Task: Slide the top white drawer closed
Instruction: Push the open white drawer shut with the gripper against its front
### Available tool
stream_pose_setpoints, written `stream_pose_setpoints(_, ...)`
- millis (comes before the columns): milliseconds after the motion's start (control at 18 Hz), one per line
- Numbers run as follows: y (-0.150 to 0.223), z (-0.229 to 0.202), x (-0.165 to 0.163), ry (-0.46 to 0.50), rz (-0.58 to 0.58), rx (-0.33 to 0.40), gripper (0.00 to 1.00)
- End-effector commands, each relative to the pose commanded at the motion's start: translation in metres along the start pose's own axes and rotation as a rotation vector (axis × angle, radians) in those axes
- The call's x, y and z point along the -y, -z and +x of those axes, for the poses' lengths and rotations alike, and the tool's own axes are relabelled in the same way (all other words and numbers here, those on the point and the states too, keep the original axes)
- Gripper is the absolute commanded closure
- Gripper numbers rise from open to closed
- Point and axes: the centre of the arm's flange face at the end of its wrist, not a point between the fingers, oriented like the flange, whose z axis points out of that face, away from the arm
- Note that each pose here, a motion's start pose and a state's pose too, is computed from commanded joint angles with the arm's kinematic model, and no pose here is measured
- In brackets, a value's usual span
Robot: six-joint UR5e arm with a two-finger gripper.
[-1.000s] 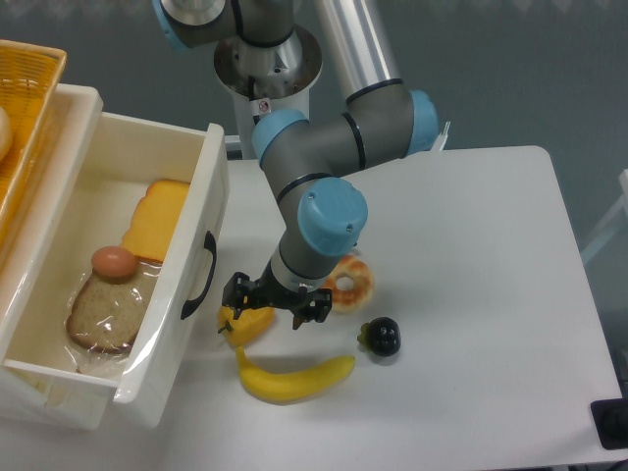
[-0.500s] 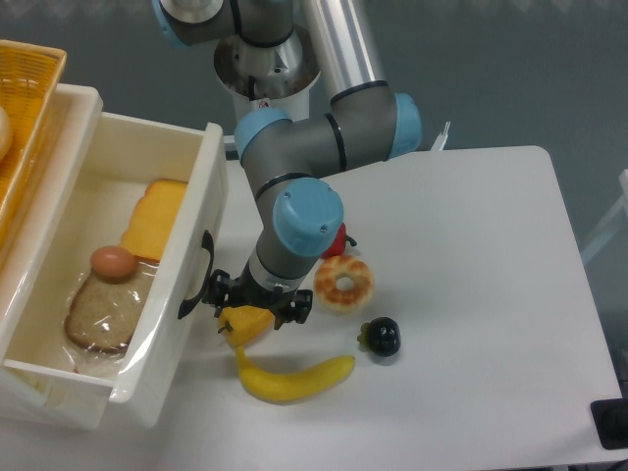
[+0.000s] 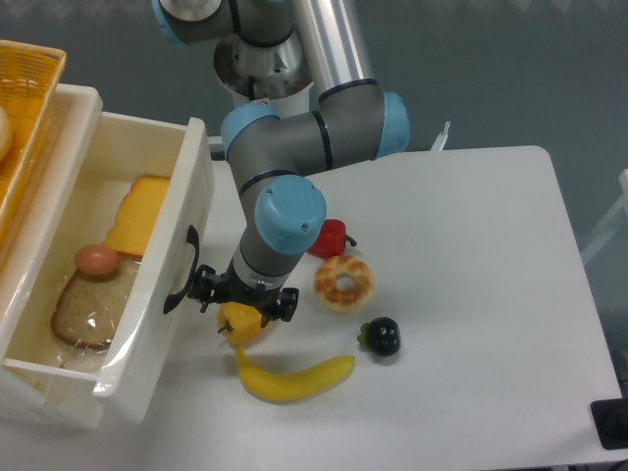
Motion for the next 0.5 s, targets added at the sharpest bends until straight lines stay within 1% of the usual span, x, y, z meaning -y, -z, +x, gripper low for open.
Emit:
stream_pose_setpoints(111,0.002,0.003,0.000,-0.009,0.010,-0.023,0.00)
stream_pose_setpoints(167,0.007,0.006,0.000,-0.011,0.019,-0.025,0.00)
stream_pose_setpoints(500,0.008,0.032,0.002,-0.051,0.020,-0.023,0.00)
